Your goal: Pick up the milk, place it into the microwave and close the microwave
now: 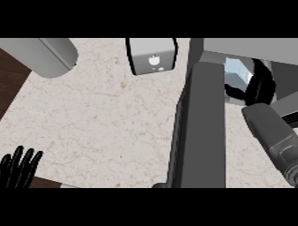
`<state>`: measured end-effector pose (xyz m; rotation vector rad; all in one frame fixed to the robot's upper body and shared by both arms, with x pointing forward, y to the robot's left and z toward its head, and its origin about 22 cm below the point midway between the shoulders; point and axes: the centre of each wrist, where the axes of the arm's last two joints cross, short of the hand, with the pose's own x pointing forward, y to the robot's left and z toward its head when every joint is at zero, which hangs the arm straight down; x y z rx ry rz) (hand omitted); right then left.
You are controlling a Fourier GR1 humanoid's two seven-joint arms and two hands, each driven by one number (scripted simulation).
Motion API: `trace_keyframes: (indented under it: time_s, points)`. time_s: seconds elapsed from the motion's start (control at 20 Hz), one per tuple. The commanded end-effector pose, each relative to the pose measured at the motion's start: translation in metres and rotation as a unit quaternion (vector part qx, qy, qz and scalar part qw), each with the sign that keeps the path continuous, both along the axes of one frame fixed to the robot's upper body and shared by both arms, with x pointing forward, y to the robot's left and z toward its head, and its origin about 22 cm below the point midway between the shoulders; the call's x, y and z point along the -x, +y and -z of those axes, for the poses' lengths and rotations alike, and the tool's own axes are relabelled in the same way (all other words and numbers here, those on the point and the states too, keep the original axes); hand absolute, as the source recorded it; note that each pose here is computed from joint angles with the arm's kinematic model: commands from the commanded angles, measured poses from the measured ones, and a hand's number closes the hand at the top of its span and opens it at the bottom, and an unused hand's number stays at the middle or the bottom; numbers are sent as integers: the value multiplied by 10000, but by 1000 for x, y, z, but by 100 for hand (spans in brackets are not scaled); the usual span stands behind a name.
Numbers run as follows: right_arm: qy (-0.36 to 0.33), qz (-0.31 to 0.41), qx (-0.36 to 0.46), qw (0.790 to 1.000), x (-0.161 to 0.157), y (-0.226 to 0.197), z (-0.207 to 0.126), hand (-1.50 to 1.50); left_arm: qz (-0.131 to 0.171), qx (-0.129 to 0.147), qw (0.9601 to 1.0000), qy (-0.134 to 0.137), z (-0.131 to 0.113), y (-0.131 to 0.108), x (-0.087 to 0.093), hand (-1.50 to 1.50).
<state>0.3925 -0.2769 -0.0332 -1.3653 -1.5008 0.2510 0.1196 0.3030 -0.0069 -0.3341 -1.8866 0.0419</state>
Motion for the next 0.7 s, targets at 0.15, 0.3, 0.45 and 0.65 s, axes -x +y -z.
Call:
trace_keyframes:
  time_s: [0.15,0.3,0.45,0.65]
  points:
    - [167,-1281,42,9916,-15,42,-11,-150,-40,46,9999,87,10,-4,-4,-150]
    - [231,-1436,-177,9892,-16,60,-10,-150,73,-20,10000,3,6,-2,-3,-150]
    - [374,-1760,-288,9833,-15,64,-9,-150,-23,-37,9999,-131,4,-5,-8,-150]
    - [272,-2009,-826,9757,-16,79,-10,-150,-38,-81,9999,-52,3,-3,-6,-150]
